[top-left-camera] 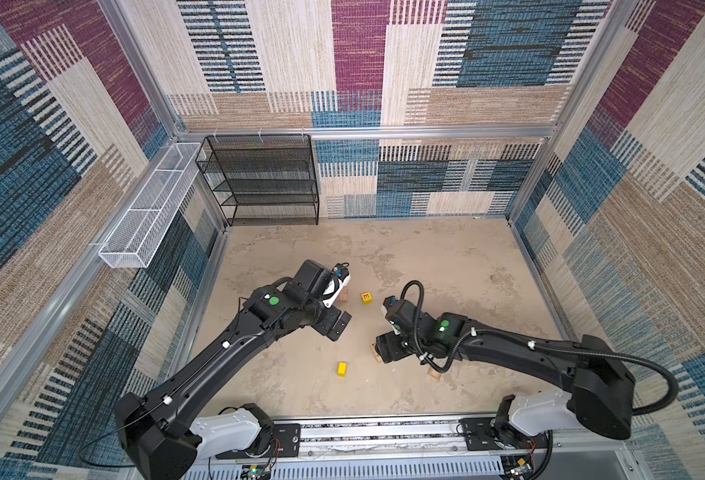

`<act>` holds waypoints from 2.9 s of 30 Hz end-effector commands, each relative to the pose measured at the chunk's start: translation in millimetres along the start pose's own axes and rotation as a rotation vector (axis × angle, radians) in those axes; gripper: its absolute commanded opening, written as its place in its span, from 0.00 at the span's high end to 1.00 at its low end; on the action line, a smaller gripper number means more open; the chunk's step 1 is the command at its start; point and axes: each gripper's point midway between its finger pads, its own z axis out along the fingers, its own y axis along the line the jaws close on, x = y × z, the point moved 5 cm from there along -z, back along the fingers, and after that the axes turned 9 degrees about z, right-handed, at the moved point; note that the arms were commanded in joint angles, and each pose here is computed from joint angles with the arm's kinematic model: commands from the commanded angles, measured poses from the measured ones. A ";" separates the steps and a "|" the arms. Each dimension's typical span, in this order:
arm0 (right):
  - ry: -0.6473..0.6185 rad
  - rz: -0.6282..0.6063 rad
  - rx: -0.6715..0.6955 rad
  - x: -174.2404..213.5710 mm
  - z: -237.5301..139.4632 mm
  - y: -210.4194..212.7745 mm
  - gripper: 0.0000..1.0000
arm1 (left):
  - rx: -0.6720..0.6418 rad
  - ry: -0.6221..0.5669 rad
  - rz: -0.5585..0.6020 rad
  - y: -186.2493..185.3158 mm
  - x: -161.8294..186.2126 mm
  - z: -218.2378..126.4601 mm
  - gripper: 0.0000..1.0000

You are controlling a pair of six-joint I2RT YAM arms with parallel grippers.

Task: Build the wood block tower
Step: 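Set the ox block down mid-table and open the right gripper, then grasp the ox block with the left gripper while the right gripper draws back, then lift the ox block with the left gripper and carry it toward the stack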

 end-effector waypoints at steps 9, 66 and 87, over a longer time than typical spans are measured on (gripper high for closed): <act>-0.393 0.029 -0.105 -47.7 -68.6 -17.5 0.07 | 0.298 -0.166 0.409 -52.1 -0.7 47.0 0.02; -0.555 0.097 -0.028 -19.0 -105.8 -63.6 0.00 | 0.215 0.208 0.528 -91.7 16.6 177.1 0.13; -0.553 0.094 -0.010 -16.1 -105.1 -67.4 0.00 | 0.258 0.282 0.497 -96.0 23.3 184.8 0.27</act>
